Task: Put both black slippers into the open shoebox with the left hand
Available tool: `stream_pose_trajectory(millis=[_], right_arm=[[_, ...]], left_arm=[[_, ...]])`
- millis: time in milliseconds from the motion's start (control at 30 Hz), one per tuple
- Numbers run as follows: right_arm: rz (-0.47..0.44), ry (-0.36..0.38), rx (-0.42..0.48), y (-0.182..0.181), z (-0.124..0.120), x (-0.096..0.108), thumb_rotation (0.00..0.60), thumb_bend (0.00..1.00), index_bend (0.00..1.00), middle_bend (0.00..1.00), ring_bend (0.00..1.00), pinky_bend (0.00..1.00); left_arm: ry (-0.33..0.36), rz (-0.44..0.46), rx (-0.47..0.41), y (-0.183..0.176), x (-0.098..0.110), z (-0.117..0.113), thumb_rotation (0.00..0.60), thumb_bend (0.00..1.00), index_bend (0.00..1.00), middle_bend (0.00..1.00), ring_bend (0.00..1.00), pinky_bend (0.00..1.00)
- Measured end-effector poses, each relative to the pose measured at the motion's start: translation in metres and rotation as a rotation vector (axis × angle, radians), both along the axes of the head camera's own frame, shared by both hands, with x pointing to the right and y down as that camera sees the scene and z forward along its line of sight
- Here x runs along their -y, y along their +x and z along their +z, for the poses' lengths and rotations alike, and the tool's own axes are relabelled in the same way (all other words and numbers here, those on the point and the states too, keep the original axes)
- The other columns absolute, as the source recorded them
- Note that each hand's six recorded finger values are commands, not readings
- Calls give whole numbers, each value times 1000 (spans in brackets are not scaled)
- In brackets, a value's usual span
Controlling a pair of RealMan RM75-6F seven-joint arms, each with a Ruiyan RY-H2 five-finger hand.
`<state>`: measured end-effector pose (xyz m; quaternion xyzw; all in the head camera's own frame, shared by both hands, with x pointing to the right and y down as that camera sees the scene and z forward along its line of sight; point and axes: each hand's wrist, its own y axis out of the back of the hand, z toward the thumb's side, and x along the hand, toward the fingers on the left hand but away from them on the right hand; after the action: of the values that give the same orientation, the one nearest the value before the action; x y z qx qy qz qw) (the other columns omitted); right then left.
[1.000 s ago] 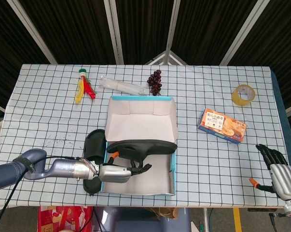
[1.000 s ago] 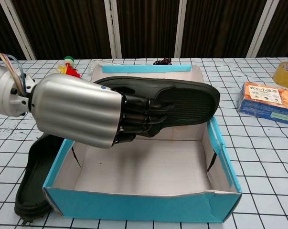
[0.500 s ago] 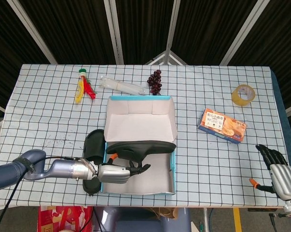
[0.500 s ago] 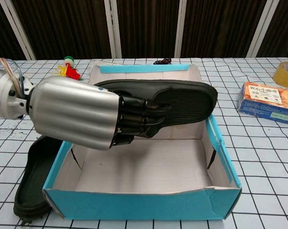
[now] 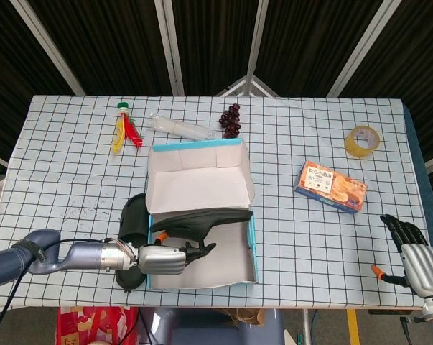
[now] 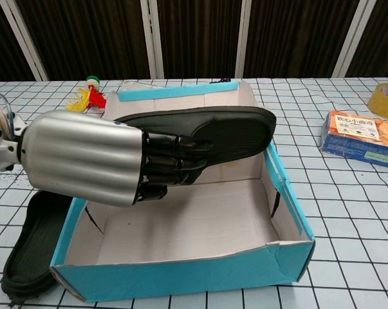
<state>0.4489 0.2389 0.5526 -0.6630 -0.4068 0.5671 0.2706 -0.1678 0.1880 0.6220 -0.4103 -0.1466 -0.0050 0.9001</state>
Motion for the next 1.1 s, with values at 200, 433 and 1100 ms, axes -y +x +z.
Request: stream_pose_trajectory(millis=[200,433,1100], right_arm=[[-1,0,-1,0,0,0,600,221,14,75,95,72],[1,-1,-1,0,0,0,600,221,13,74,95,72],[7,-3,-4,1,0,0,600,221,14,75,95,72]], left_arm=[[-46,-5,-3,-3,-6,0,600,455,478,599,138,79],[-50,-32,-5,-3,-2,1,600,455,475,598,138,79],[-111,-57,86,4,4,23,600,455,467,593,138,79]])
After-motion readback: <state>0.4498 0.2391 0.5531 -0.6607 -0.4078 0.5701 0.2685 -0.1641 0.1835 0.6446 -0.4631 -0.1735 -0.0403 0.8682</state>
